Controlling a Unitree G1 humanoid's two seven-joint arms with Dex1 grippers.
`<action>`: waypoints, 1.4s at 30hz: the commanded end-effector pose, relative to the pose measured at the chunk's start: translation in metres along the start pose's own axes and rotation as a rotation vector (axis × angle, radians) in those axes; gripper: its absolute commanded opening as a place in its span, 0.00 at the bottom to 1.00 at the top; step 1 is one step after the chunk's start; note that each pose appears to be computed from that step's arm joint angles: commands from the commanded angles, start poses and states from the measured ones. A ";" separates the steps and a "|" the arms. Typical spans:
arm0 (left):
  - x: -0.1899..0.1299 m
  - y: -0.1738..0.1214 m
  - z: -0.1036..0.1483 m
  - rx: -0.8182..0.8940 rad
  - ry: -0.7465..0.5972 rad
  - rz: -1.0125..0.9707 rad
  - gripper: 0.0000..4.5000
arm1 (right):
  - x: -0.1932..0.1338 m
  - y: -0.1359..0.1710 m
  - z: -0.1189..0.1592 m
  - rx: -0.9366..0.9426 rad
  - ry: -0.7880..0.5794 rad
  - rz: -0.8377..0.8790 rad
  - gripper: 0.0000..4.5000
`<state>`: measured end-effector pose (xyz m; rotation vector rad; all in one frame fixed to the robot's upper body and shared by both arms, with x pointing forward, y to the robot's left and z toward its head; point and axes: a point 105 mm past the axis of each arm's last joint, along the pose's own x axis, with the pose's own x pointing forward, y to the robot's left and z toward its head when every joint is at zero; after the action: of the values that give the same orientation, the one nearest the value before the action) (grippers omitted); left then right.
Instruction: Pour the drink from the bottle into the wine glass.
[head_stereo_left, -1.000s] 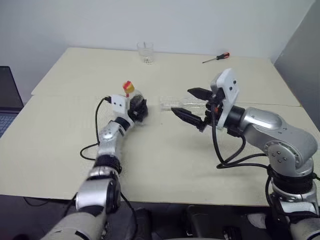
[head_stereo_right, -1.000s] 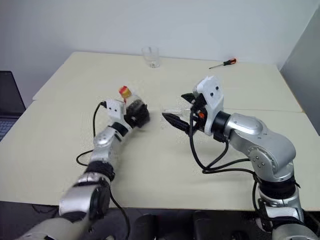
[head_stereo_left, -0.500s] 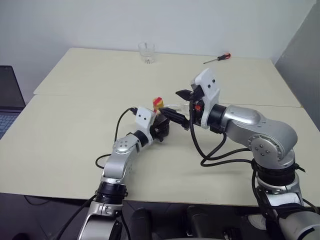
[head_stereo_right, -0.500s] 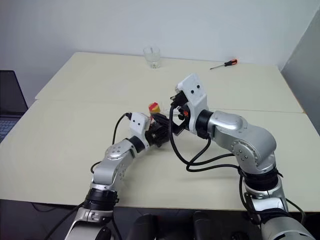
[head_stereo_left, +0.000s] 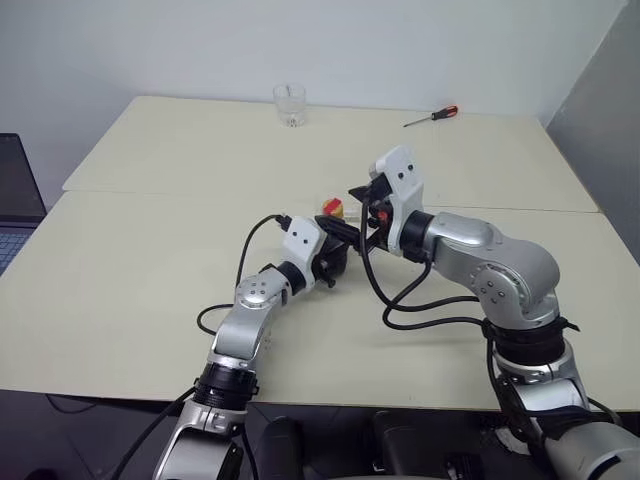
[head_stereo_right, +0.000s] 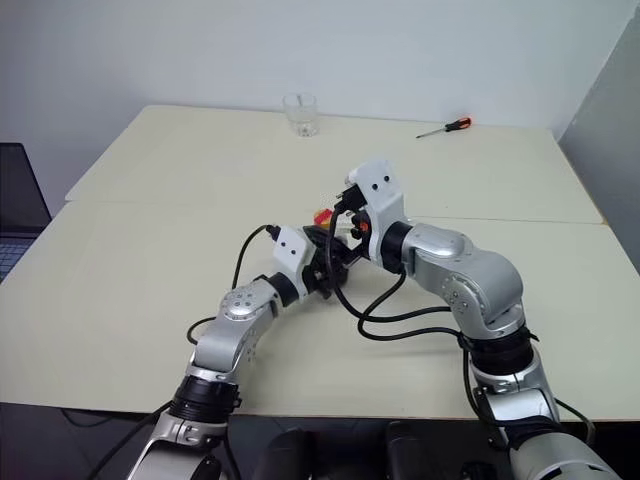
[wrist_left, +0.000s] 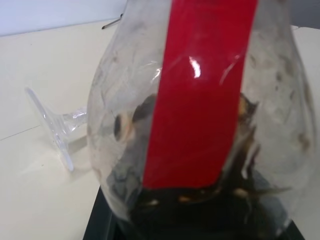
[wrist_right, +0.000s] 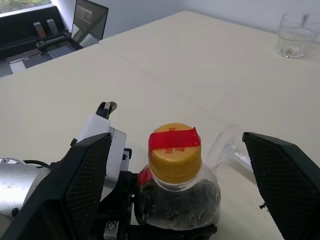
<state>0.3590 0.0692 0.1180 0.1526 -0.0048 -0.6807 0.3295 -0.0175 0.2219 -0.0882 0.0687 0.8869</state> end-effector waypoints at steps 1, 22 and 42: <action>0.000 -0.005 0.026 0.061 -0.090 -0.012 0.28 | 0.001 0.000 0.014 -0.037 -0.052 0.002 1.00; -0.003 -0.006 0.028 0.050 -0.090 -0.004 0.25 | 0.008 0.002 0.015 -0.025 -0.058 0.029 0.28; -0.004 -0.010 0.030 0.038 -0.092 -0.020 0.22 | 0.015 0.000 0.017 -0.219 -0.093 0.506 0.28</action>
<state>0.3529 0.0671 0.1323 0.1645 -0.0496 -0.6820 0.3508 -0.0180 0.2238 -0.1738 -0.0194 1.2889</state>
